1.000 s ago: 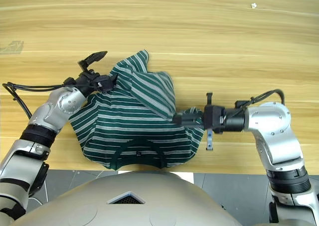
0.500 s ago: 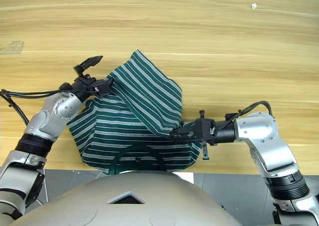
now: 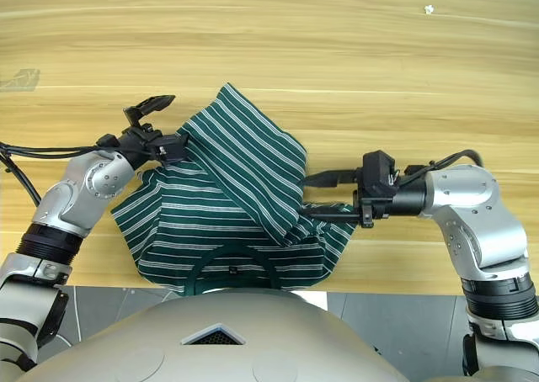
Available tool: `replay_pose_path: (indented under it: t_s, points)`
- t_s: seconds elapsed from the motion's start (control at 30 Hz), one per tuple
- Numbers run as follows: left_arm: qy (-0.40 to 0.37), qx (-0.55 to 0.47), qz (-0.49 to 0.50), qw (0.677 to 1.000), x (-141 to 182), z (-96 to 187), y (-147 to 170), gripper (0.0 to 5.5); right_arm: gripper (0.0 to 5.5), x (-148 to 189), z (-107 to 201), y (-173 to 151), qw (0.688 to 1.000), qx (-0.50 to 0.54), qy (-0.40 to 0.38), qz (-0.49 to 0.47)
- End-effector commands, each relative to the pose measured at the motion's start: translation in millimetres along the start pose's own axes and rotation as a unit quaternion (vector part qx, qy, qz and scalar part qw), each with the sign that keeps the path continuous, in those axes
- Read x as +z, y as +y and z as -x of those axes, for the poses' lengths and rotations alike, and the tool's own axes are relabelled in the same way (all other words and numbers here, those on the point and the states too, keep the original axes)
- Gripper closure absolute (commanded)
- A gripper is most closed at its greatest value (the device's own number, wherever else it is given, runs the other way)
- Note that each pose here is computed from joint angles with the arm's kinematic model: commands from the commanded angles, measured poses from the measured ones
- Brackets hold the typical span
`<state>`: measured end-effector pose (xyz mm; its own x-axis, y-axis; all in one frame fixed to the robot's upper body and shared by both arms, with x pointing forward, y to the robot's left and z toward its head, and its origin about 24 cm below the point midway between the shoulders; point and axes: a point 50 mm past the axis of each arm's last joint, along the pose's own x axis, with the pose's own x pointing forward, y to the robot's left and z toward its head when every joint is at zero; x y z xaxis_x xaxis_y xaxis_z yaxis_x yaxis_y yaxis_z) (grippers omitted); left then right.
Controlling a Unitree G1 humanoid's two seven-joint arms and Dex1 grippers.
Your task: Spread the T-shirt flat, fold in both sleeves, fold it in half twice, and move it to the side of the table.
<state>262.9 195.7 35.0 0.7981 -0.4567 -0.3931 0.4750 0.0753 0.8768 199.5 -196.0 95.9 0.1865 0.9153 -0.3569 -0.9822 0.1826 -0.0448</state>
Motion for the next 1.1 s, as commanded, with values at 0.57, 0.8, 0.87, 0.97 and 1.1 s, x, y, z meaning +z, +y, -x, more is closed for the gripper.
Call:
replay_pose_path:
  t_s: [0.57, 0.8, 0.87, 0.97, 1.1]
  points:
    - [-0.064, 0.081, 0.045, 0.994, 33, -25, 41, 1.2, 3.22, -64, -51, -42, 0.953, -0.064, 0.191, 0.227]
    - [-0.061, 0.042, 0.038, 0.997, 33, -34, 19, 1.2, 3.91, -62, -48, -47, 0.949, -0.073, 0.196, 0.237]
    - [-0.058, 0.036, 0.04, 0.997, 31, -35, 14, 1.2, 4.34, -61, -48, -48, 0.949, -0.072, 0.195, 0.239]
    - [-0.054, 0.012, 0.04, 0.998, 31, -39, -1, 1.2, 4.98, -59, -48, -48, 0.948, -0.07, 0.192, 0.244]
    - [-0.045, -0.003, 0.044, 0.998, 27, -42, -13, 1.2, 5.44, -50, -48, -50, 0.944, -0.068, 0.187, 0.263]
